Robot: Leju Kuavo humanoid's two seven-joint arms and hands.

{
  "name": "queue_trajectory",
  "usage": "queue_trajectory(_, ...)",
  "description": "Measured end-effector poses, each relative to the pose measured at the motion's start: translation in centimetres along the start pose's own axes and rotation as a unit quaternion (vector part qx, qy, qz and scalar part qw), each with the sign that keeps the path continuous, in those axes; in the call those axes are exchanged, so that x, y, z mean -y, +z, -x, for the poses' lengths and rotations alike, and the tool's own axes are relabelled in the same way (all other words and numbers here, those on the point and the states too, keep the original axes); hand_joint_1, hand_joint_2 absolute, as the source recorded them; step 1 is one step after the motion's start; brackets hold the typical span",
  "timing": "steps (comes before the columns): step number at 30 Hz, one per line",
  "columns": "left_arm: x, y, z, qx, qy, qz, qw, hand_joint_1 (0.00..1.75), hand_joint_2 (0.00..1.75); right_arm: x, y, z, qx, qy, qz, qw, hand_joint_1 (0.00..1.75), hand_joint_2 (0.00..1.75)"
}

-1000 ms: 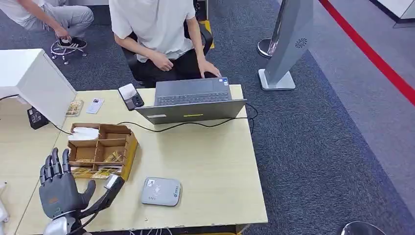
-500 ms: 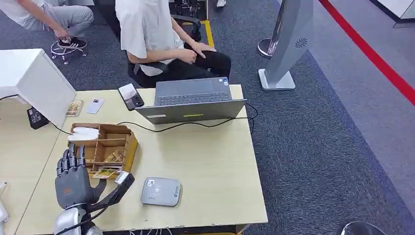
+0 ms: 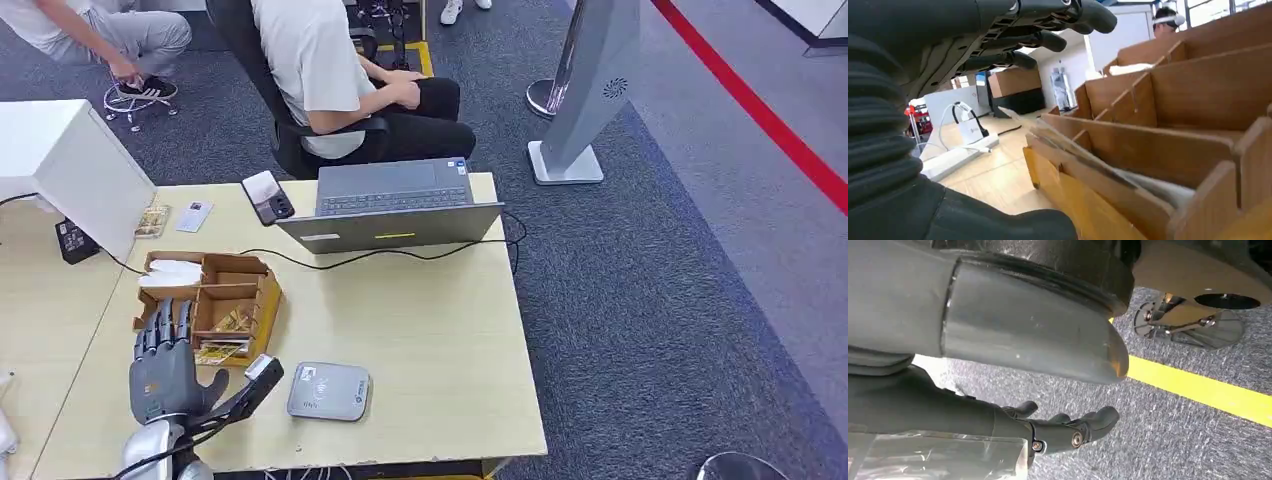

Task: Pass the card to the sensor for recognition and then transmit it.

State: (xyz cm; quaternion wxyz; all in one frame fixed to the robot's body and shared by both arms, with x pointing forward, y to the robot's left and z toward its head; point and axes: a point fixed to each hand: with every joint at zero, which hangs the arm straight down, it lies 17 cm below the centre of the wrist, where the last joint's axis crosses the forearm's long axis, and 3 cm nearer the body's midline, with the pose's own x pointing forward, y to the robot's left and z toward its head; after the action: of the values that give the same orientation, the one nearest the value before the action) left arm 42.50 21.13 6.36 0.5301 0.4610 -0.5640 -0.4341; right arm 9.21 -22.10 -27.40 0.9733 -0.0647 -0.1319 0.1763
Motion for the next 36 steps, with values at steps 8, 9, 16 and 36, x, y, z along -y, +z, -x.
queue_trajectory(8,1.6,0.8,-0.1,-0.007,0.000,0.039,0.999,0.00,1.75,0.0,0.0,0.1,-0.002,-0.005,-0.003,1.000,0.00,0.00)
queue_trajectory(9,1.6,0.9,-0.2,-0.009,0.001,0.041,0.999,1.75,1.75,0.1,0.0,0.1,-0.003,-0.005,-0.002,1.000,0.00,0.00)
queue_trajectory(16,1.1,1.2,-1.9,0.017,0.013,0.039,0.999,1.75,1.75,0.2,-0.1,0.1,-0.003,-0.003,-0.002,1.000,0.00,0.00)
queue_trajectory(36,0.7,1.2,-2.8,0.031,0.019,0.032,0.999,1.75,1.75,0.4,-0.1,0.3,-0.006,-0.013,0.000,1.000,0.00,0.00)
